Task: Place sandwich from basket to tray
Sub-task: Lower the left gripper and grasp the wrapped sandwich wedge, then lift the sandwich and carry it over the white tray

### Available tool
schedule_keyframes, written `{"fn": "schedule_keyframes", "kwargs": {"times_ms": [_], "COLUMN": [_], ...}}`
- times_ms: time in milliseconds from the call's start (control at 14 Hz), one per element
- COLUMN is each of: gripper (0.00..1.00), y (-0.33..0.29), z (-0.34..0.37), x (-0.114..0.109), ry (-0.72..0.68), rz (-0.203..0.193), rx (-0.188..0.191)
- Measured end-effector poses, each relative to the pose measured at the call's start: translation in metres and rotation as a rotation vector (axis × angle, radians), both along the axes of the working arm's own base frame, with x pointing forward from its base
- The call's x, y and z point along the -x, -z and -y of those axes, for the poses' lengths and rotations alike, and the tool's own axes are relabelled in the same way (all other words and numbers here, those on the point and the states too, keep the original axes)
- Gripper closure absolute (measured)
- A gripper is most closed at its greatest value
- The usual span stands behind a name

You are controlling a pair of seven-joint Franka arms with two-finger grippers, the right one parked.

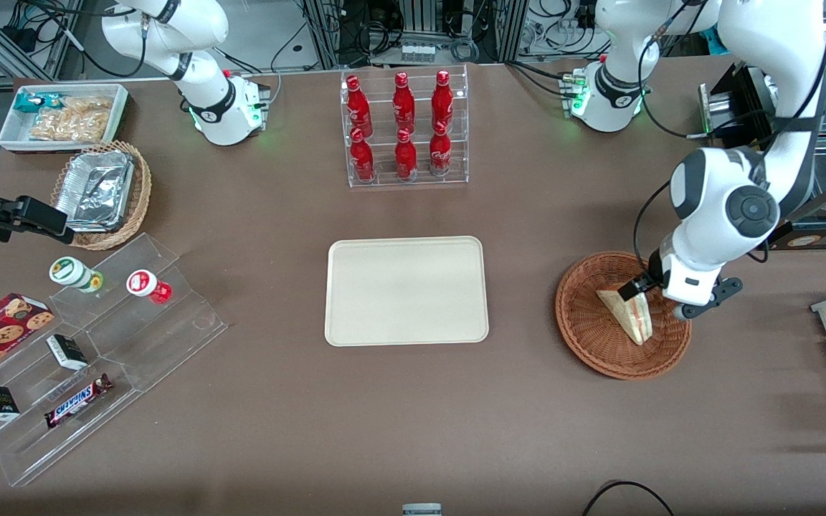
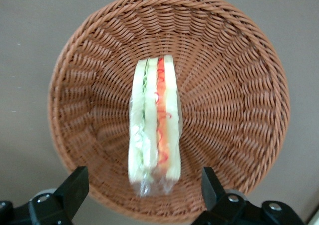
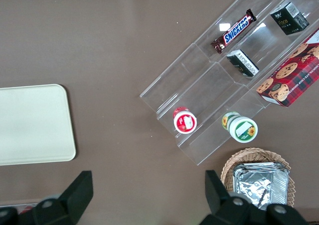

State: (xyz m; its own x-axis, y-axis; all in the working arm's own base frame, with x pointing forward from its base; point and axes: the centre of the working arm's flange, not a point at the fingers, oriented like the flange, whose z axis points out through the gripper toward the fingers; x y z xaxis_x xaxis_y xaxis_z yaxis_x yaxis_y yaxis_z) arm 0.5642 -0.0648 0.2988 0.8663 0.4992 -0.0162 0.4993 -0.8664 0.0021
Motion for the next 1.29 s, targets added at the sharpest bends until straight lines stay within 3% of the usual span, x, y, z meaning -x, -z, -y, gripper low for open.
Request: {"fn": "schedule_keyframes", "kwargs": {"times_ms": [143,357,714,857,929,1071,1286], "gripper": [0.0,0.04,0.57,0.74,0.8,0.83,0.85], "y": [0.024,0.052,0.046,0.022,0.005,-0.023,-0.048], "z": [0.001,0.002,0.003,0.006,0.012,0.039,0.09], "x": [-0.004,-0.003,-0.005,-0.008,-0.01,-0.014,-0.017], "ry": [-0.063,-0.099,-0.099,-0.092,-0.057,0.126,0.37], "rz": [0.005,-0.023,-0.036,-0.065,-0.082,-0.091,-0.119], "rx": [0.006,0.006,0.004,-0.004,-0.016,-0.059,-0.071]}}
